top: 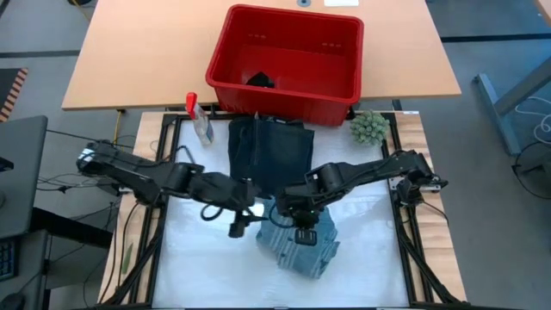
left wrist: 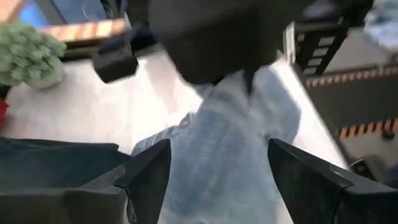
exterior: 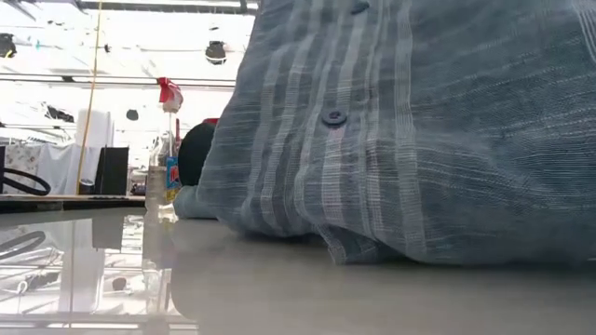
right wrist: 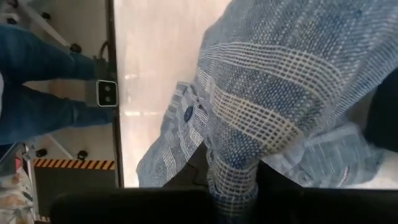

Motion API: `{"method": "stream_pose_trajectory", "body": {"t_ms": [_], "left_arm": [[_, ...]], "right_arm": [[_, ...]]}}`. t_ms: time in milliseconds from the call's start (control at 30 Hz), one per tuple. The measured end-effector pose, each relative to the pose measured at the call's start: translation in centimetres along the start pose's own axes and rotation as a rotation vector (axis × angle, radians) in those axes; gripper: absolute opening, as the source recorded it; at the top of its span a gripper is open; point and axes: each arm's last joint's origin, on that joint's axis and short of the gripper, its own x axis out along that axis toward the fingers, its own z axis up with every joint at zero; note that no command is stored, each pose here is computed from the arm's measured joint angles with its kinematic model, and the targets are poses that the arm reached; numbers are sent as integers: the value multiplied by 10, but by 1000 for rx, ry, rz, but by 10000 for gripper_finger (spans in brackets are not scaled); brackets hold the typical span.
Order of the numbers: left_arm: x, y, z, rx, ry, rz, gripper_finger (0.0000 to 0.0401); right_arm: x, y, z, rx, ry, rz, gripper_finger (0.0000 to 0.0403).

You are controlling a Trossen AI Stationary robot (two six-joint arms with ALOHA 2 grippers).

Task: Fold Laundry from Bin
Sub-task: Fold the blue long sleeve on the table

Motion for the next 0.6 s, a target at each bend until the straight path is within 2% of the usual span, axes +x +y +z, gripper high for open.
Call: {"method": "stream_pose_trajectory", "body": {"t_ms": [133,233,300,433,600], "left_arm": [[28,4,-2,52,41,7,257],[36,4,2,57,41,-11,257],[41,3,-1,63,66,-49,257],[47,-1,-9,36,127,-195,254],[46,4,-7,0,122,-161,213]], "right_arm": [[0,4,0,-20,-15,10,43],[2,7,-2,-31,-1,9,43],[2,9,-2,-36,1,11,43],[2,8,-5,-33,21,3,43],[2,8,-4,-35,19,3,43]]}}
